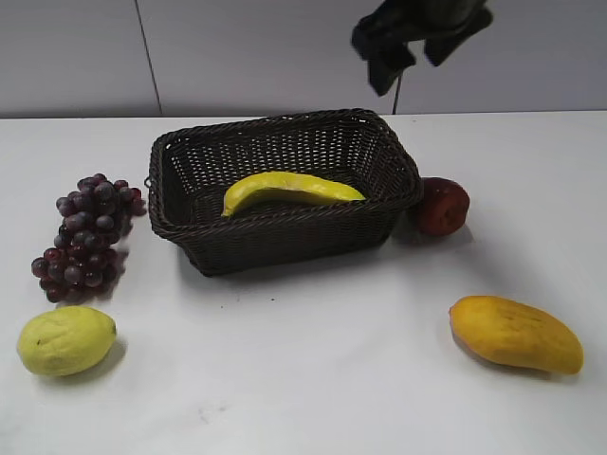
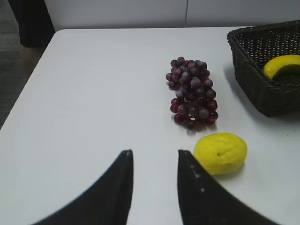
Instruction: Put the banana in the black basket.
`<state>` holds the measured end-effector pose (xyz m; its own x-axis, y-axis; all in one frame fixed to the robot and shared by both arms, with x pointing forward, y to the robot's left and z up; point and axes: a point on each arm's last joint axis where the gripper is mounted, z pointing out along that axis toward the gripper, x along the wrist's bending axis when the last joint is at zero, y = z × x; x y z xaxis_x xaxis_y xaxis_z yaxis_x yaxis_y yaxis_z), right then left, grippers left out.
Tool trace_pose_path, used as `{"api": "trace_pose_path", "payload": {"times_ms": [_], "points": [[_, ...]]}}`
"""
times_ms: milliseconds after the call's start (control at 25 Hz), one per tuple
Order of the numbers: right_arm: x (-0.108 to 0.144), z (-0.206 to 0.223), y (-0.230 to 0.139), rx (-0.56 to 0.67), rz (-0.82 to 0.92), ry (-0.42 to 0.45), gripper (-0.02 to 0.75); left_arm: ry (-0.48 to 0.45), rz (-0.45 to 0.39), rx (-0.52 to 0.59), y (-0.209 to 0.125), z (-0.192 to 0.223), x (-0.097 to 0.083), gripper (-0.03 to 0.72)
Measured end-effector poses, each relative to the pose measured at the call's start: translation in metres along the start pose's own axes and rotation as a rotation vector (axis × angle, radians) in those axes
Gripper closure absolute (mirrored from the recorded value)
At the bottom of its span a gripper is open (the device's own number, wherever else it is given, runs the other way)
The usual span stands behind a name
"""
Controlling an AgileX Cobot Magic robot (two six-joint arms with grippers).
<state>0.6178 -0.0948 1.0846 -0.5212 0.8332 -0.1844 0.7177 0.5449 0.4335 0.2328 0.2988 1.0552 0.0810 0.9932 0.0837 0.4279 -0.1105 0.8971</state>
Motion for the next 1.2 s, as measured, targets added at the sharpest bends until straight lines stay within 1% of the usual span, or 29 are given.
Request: {"api": "trace_pose_path", "payload": {"times_ms": [160, 280, 360, 440, 600, 800, 920, 1200], "points": [[-0.042, -0.025, -0.015, 0.041, 0.119, -0.045, 0.130, 0.000, 0.000, 0.000, 0.000, 0.000, 0.000, 0.453], [-0.069, -0.038, -0.024, 0.046, 0.206, -0.079, 0.139, 0.000, 0.000, 0.000, 0.000, 0.000, 0.000, 0.453], [-0.083, -0.046, -0.031, 0.040, 0.260, -0.098, 0.142, 0.000, 0.000, 0.000, 0.000, 0.000, 0.000, 0.453], [-0.089, -0.056, -0.040, 0.036, 0.285, -0.112, 0.144, 0.000, 0.000, 0.000, 0.000, 0.000, 0.000, 0.453], [-0.084, -0.076, -0.059, 0.035, 0.303, -0.111, 0.145, 0.000, 0.000, 0.000, 0.000, 0.000, 0.000, 0.453], [-0.071, -0.103, -0.096, 0.038, 0.328, -0.074, 0.145, 0.000, 0.000, 0.000, 0.000, 0.000, 0.000, 0.453], [-0.061, -0.121, -0.124, 0.032, 0.337, -0.060, 0.145, 0.000, 0.000, 0.000, 0.000, 0.000, 0.000, 0.453], [-0.039, -0.166, -0.196, -0.051, 0.371, -0.054, 0.145, 0.000, 0.000, 0.000, 0.000, 0.000, 0.000, 0.453]]}}
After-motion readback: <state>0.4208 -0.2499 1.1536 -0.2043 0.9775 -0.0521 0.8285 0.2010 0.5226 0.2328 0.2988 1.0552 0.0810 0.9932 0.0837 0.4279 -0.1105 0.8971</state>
